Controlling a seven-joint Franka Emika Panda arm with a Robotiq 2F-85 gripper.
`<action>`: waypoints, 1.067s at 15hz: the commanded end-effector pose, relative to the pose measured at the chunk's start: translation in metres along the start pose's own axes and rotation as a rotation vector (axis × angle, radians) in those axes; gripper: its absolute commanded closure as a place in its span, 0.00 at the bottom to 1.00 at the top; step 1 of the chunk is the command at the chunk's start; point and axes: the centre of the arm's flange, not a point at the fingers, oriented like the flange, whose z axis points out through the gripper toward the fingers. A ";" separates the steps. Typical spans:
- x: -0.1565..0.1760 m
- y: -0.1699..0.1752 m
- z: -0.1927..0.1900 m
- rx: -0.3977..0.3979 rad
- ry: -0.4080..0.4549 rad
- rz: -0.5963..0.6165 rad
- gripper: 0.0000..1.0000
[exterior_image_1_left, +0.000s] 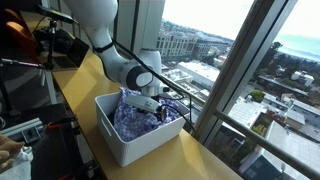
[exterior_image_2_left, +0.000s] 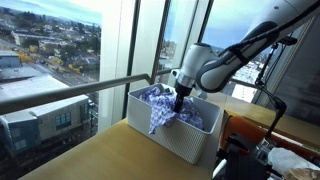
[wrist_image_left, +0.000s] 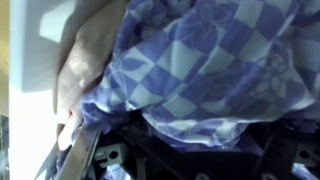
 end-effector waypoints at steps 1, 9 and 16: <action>0.016 0.004 0.036 0.028 -0.025 0.030 0.00; 0.005 -0.007 0.028 0.035 -0.050 0.103 0.56; -0.030 -0.025 -0.041 0.019 -0.016 0.133 1.00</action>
